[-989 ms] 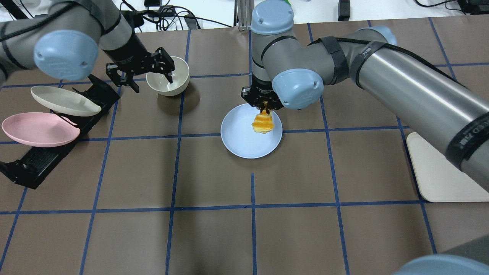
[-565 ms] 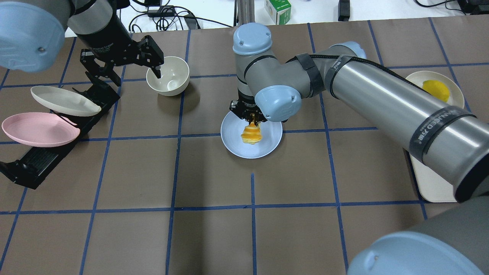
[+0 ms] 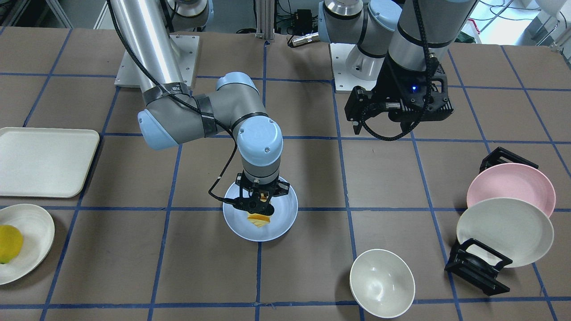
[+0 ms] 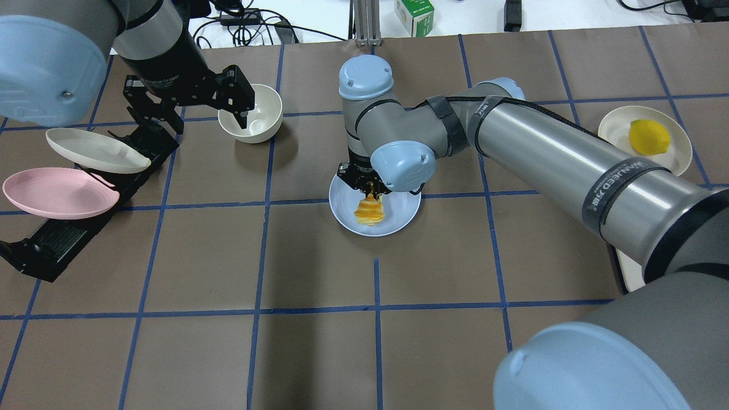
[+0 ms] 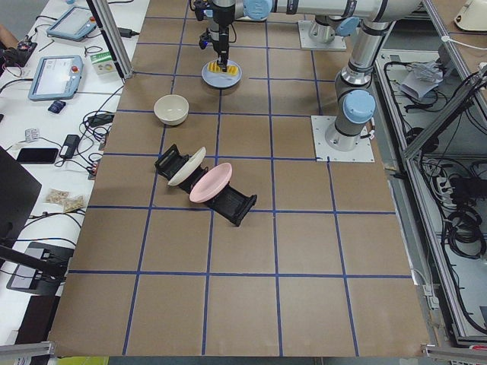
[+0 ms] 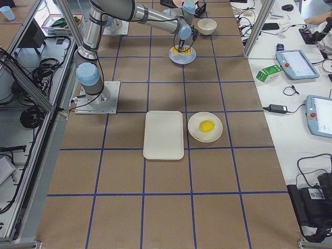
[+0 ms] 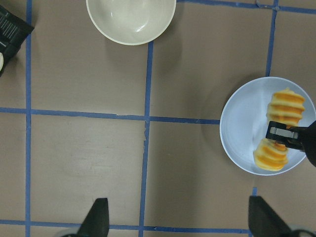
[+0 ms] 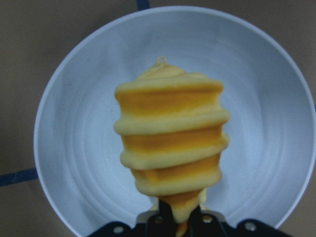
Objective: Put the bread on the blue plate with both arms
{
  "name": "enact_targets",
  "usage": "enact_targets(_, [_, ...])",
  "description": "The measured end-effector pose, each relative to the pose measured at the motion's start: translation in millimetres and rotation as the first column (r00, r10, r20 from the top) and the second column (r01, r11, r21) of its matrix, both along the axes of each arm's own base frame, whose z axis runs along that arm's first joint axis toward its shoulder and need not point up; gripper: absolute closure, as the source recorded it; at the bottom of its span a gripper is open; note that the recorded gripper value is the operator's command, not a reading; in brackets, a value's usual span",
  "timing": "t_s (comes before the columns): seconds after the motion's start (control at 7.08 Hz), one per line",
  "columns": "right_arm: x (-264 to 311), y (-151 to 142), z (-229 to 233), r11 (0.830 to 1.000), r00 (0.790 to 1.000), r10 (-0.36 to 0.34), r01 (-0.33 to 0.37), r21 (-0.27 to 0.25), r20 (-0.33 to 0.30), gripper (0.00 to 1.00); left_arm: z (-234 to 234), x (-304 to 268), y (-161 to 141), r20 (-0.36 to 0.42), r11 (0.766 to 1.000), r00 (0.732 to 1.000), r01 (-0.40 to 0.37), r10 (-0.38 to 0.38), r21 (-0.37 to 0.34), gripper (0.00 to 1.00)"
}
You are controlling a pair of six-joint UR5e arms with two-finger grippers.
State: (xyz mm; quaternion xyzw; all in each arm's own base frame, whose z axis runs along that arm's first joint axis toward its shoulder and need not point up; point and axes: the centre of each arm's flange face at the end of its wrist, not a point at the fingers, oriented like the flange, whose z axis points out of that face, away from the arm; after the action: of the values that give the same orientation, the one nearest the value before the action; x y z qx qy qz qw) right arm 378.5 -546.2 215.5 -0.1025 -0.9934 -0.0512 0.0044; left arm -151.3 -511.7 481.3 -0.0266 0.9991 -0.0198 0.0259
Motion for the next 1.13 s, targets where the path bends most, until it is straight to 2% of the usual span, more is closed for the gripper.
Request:
enact_targets(0.14, [3.3, 3.5, -4.7, 1.0, 1.0, 0.011, -0.011, 0.008, -0.007, 0.56, -5.3, 1.7, 2.3, 0.021, 1.0, 1.0, -0.001, 0.001, 0.009, 0.0])
enact_targets(0.28, [4.5, 4.8, -8.6, 1.0, 1.0, 0.018, -0.018, 0.009, -0.012, 0.04, -6.1, 1.5, 3.3, 0.022, 1.0, 1.0, -0.007, 0.007, 0.008, 0.0])
enact_targets(0.42, [4.9, 3.6, -10.7, 1.0, 1.0, 0.021, -0.021, -0.002, -0.011, 0.0, -5.5, -1.5, 3.5, -0.011, 1.0, 1.0, -0.029, 0.029, 0.006, 0.0])
enact_targets(0.71, [4.6, 0.1, -7.3, 0.999, 1.0, 0.016, -0.016, -0.03, -0.017, 0.0, -4.3, -7.6, 1.9, -0.105, 0.996, 0.991, -0.084, 0.084, 0.01, 0.0])
enact_targets(0.85, [3.9, -2.1, -2.7, 0.999, 1.0, 0.013, -0.013, -0.04, -0.017, 0.0, -3.8, -5.1, -0.5, -0.121, 0.997, 0.989, -0.08, 0.08, 0.005, 0.0])
enact_targets(1.13, [-10.4, -11.0, 23.4, 0.997, 1.0, -0.006, 0.005, -0.074, -0.003, 0.0, -2.2, -1.5, -3.2, -0.125, 1.0, 0.992, -0.024, 0.022, -0.016, 0.0])
